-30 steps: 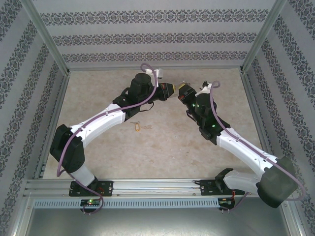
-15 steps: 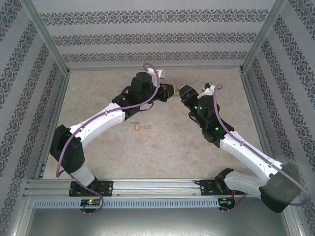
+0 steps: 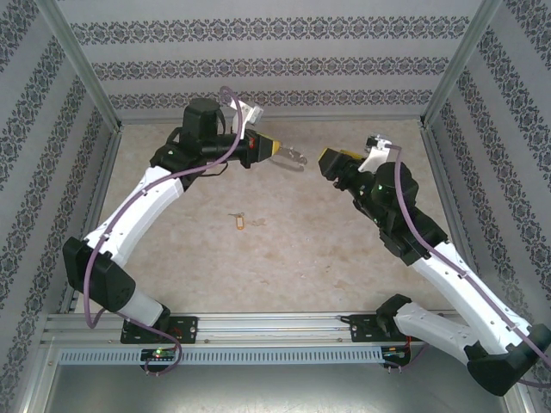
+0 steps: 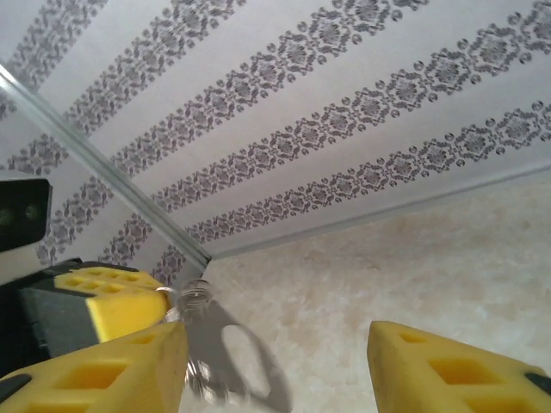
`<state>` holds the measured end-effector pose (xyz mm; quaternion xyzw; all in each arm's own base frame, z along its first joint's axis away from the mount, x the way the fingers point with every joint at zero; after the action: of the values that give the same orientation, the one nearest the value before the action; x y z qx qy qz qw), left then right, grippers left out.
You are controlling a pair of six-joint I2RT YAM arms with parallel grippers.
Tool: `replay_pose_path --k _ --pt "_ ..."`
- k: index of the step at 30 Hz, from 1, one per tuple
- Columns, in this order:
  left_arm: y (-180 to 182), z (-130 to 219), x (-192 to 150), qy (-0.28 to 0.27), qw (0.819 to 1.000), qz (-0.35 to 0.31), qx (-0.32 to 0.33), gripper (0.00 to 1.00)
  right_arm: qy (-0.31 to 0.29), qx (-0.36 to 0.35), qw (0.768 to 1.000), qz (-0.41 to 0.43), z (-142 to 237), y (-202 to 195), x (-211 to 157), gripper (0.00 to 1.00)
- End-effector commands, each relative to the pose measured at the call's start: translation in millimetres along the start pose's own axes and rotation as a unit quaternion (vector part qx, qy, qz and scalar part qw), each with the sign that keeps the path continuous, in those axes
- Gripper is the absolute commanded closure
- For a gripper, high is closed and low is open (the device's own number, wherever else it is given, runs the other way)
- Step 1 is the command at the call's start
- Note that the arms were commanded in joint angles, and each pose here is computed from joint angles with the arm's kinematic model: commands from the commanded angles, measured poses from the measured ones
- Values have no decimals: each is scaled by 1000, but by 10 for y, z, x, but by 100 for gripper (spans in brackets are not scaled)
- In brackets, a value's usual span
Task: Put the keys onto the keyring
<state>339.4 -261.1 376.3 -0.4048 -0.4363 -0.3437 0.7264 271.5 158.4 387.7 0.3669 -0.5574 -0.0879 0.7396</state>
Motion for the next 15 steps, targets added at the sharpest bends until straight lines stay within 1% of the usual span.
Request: replay_pose_path --k 1,3,5,8,11,15 --pt "-405 273 -35 31 993 -98 -65 100 34 32 989 140 54 203 74 44" --pt "-510 368 -1 28 989 -121 -73 100 54 57 980 182 46 280 138 46" --pt "-587 447 28 26 987 -136 -79 100 71 96 974 194 40 344 177 47" --pt "-735 573 71 22 983 -155 -92 100 94 178 960 195 65 493 194 48" --pt "-888 716 107 16 979 -172 -104 100 111 237 945 198 85 636 179 48" --pt "-1069 891 159 13 975 -187 -117 100 121 278 931 202 56 759 190 50"
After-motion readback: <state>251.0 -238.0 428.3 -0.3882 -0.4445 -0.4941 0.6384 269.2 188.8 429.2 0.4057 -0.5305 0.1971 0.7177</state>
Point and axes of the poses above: each hand's point on the last joint's axis, 136 mm out from that joint toward the fingers, its own z axis back along the fingers, its own y axis along the line the jaws close on, x = y × z, the point moved 3 cm from there along z, back along the fingers, and after that the axes turned 7 degrees about -z, right-handed, at the moved point
